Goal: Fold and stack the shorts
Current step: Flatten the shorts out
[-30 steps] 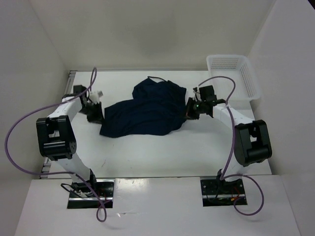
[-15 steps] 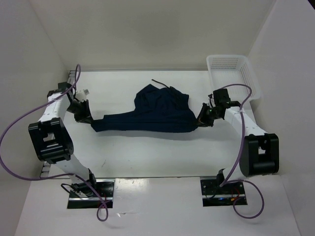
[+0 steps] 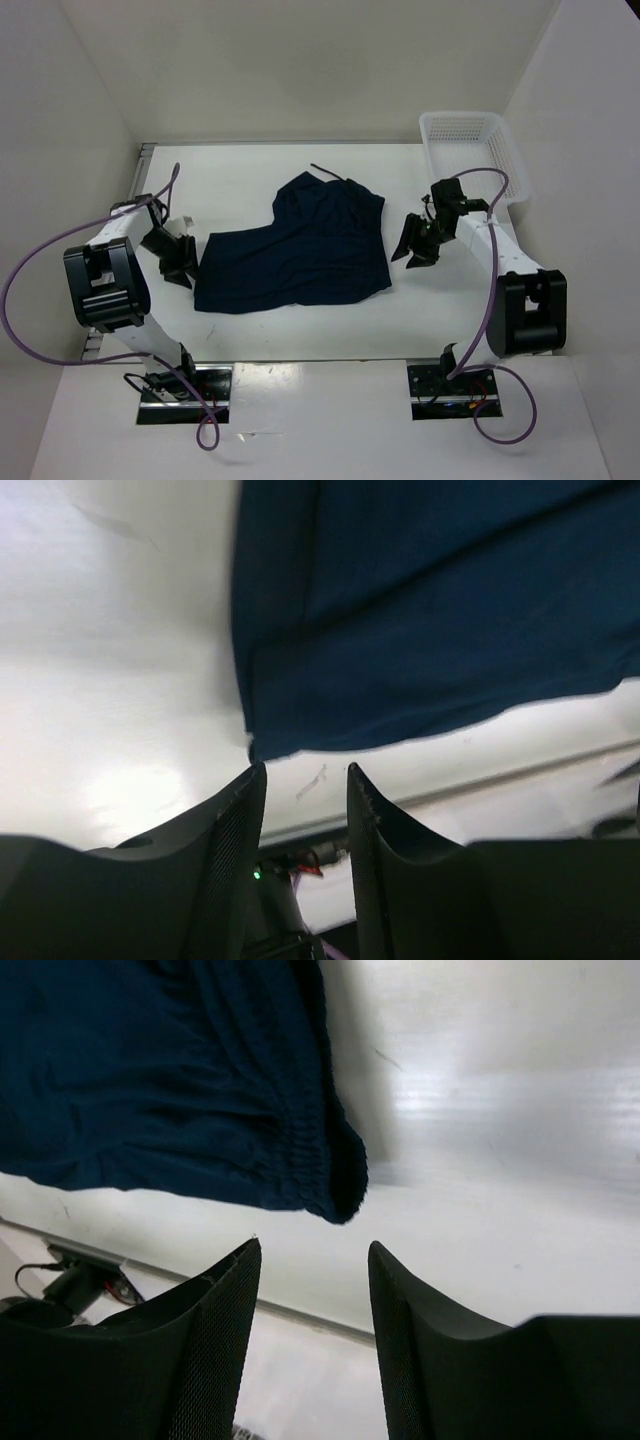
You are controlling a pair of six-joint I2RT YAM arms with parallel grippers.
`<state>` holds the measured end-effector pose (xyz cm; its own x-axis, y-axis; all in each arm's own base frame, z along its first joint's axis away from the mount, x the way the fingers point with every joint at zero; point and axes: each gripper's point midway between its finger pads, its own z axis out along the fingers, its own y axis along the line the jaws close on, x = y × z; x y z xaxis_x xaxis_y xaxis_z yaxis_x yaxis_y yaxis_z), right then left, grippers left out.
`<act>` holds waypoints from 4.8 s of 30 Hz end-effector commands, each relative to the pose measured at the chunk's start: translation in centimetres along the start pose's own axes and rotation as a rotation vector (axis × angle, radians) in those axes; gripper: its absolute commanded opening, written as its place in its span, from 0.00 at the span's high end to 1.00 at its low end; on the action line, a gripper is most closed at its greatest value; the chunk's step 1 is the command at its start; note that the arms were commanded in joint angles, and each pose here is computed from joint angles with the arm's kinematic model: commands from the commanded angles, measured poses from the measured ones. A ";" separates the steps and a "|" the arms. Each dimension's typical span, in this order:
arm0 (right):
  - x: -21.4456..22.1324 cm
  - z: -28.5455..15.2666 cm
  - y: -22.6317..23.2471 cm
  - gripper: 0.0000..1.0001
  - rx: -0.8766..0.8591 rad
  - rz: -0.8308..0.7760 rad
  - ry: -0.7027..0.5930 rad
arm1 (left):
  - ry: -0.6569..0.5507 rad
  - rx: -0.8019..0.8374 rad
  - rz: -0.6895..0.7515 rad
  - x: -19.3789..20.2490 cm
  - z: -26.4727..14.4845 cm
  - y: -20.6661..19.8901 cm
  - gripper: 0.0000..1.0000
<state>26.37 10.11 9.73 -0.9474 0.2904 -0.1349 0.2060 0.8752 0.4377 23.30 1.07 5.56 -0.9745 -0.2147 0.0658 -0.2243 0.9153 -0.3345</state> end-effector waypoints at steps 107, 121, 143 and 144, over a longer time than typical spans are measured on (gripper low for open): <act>-14.8 10.1 14.0 1.00 -0.117 -0.266 -0.303 | -0.271 0.009 0.767 -11.4 6.5 -23.0 0.74; -13.0 11.8 10.1 1.00 -0.037 -0.194 -0.253 | -0.612 0.199 0.771 -19.4 -5.4 -27.4 0.35; -13.4 10.7 10.2 1.00 -0.029 -0.205 -0.279 | -0.348 0.101 0.697 -19.7 4.1 -24.5 0.77; -13.4 10.7 10.3 1.00 -0.029 -0.205 -0.279 | -0.348 0.101 0.697 -19.7 4.1 -24.5 0.83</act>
<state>42.84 19.55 3.35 -0.9029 0.1956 -0.3827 0.0339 0.9201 0.3902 48.36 -18.21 8.07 -0.8293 0.2814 -0.4828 0.4452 0.8549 -0.2663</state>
